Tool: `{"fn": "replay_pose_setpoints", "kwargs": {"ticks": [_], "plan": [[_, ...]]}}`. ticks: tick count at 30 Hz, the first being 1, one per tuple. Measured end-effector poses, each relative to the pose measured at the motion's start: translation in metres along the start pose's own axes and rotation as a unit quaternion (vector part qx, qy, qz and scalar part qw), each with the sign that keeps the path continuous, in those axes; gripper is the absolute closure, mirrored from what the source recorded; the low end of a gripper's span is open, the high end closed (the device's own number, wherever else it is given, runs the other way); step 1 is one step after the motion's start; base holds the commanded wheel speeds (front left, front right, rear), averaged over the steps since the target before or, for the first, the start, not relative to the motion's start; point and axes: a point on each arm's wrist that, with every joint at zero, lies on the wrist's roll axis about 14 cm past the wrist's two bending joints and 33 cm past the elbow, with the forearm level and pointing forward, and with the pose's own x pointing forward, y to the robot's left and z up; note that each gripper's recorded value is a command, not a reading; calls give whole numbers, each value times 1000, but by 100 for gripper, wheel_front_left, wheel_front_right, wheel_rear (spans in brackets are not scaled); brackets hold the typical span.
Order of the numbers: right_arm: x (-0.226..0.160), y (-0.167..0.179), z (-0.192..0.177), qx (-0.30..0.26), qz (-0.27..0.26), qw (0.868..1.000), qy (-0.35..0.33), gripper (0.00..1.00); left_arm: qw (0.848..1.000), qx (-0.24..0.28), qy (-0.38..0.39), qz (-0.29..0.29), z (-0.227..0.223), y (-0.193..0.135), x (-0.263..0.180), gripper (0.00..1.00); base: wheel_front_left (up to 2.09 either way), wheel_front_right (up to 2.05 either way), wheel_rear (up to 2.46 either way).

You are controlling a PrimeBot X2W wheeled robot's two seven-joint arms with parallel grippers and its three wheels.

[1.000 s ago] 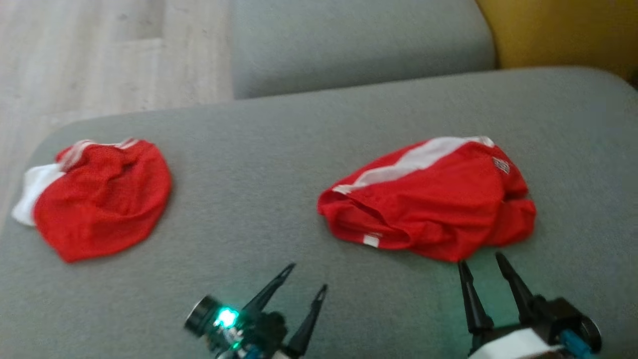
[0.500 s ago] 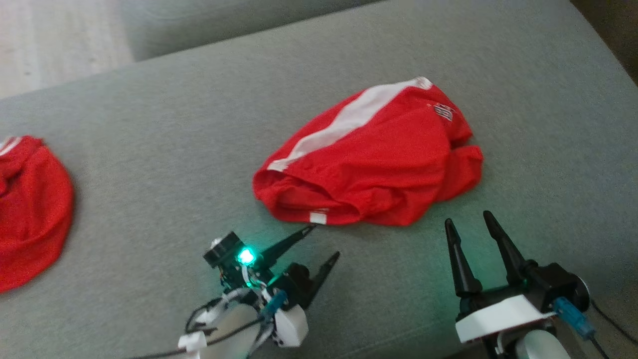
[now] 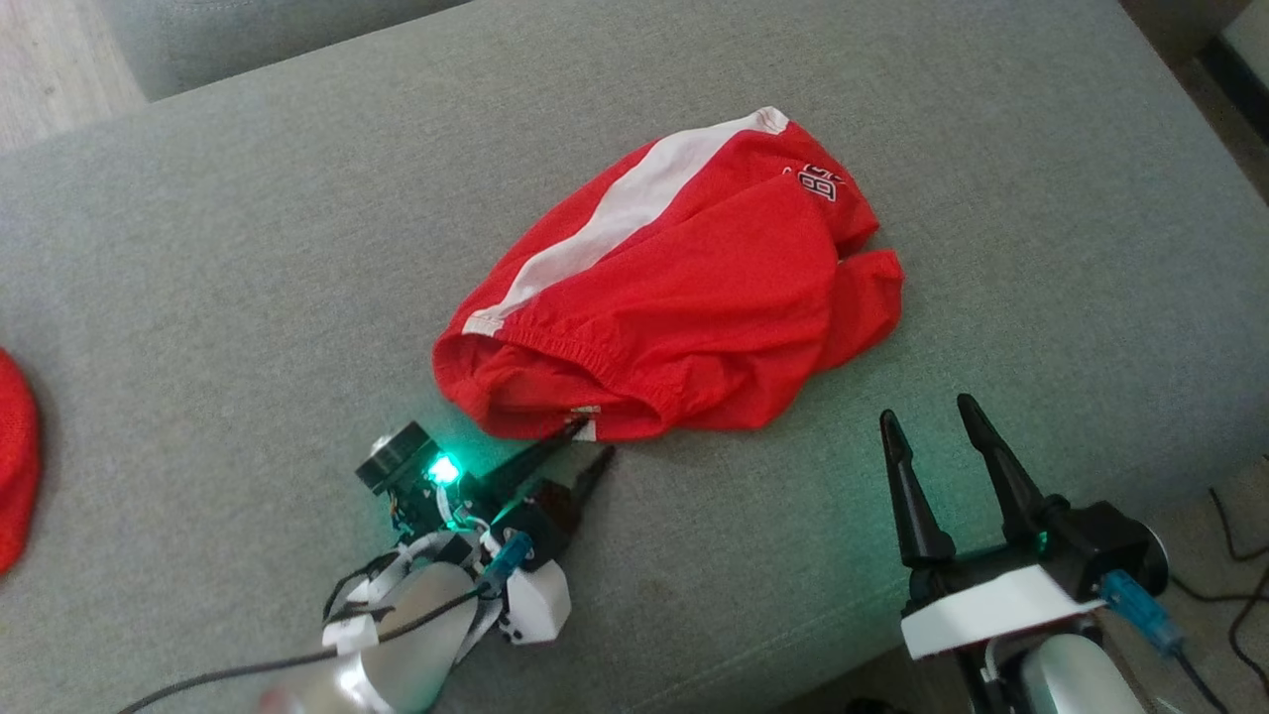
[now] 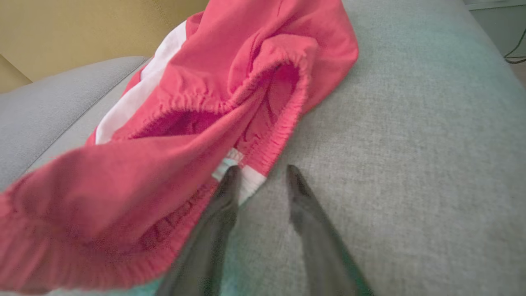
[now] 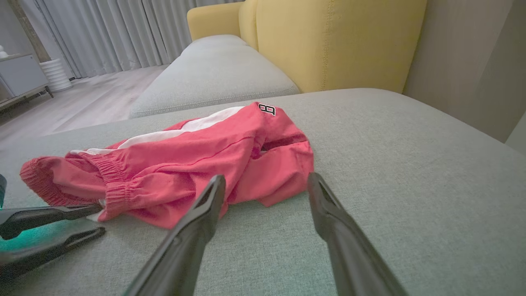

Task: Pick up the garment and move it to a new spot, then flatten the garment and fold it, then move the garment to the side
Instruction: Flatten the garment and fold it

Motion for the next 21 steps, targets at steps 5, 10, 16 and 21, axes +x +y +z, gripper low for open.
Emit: {"fn": "replay_pose_setpoints", "kwargs": {"ticks": [5, 10, 16, 21], "plan": [[2, 2, -1, 0, 4, 1000, 1, 0, 1000, -2, 1, 6, 0, 4, 0, 100, 0, 0, 0], [6, 5, 8, 0, 11, 1000, -13, 0, 1000, -21, -7, 11, 7, 7, -4, 100, 0, 0, 0], [3, 7, 20, 4, 16, 999, -35, 0, 993, -65, -99, 8, 73, 9, -7, 100, 0, 0, 0], [-17, 7, 21, 15, 14, 999, -47, 0, 963, -168, -211, -12, 162, 0, -21, 100, 0, 0, 0]]}}
